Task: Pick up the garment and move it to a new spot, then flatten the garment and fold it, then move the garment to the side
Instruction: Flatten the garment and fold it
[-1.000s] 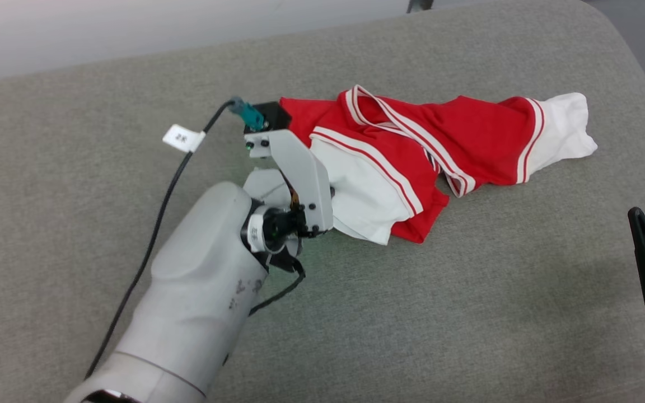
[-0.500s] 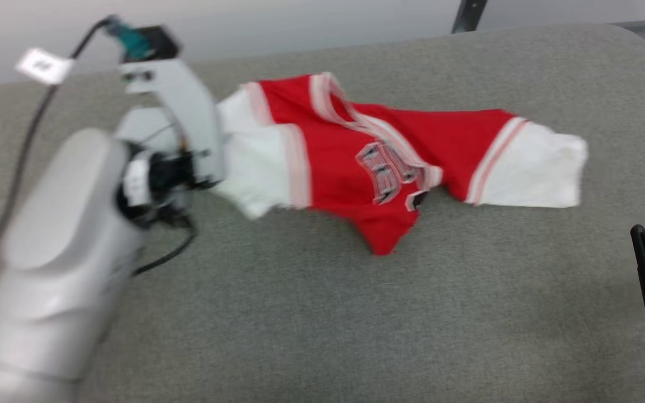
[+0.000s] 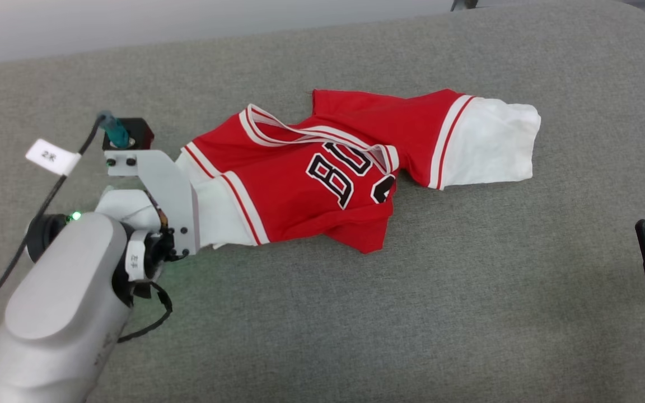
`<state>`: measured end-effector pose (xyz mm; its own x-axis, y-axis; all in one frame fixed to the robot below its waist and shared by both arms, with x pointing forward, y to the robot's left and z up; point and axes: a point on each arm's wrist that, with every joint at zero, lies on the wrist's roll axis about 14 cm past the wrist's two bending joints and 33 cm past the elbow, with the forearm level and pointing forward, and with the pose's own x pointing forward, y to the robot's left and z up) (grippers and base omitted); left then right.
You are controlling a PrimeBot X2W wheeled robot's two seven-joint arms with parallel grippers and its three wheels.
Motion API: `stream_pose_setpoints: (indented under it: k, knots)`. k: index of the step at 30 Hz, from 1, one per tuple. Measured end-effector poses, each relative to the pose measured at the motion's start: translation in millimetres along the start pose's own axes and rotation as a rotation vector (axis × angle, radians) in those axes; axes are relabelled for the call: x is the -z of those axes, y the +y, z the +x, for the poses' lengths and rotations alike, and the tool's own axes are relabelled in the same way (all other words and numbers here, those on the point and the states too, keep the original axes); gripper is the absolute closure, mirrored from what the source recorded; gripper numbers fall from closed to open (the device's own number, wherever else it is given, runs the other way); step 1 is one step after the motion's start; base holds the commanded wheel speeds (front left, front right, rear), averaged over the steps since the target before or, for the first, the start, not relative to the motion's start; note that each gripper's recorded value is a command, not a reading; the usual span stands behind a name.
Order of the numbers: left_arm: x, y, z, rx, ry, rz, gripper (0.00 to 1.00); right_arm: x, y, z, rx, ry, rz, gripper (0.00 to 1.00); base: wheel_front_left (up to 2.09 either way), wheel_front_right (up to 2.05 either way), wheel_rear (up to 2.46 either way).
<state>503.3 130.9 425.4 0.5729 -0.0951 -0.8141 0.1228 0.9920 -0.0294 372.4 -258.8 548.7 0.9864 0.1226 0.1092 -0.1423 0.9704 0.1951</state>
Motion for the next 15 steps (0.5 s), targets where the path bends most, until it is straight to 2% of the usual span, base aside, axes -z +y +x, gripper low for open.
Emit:
stream_pose_setpoints:
  k: [1,2,4,5,15]
  knots:
    - [-0.3,0.9,2.0,-0.008,-0.007,0.004,1.0,-0.1,-0.9,-0.3,0.002,0.001,0.0,0.0,0.0,0.0,0.0]
    - [-1.1,1.8,3.7,-0.017,-0.016,0.011,0.96,-0.5,-1.7,-0.4,0.003,0.001,-0.002,0.0,0.0,0.0,0.0]
    - [-0.7,2.0,6.5,-0.031,-0.024,0.045,0.53,-0.9,-2.7,-1.0,0.005,0.002,-0.006,0.0,0.0,0.0,0.0]
    - [-2.8,2.0,7.0,-0.036,-0.04,0.054,0.0,-1.3,-2.8,-1.1,0.006,0.002,-0.006,0.0,0.0,0.0,0.0]
    - [-31.2,6.9,-2.6,-0.033,-0.211,0.017,0.0,-1.1,-2.4,-4.6,0.007,0.003,-0.004,0.0,0.0,0.0,0.0]
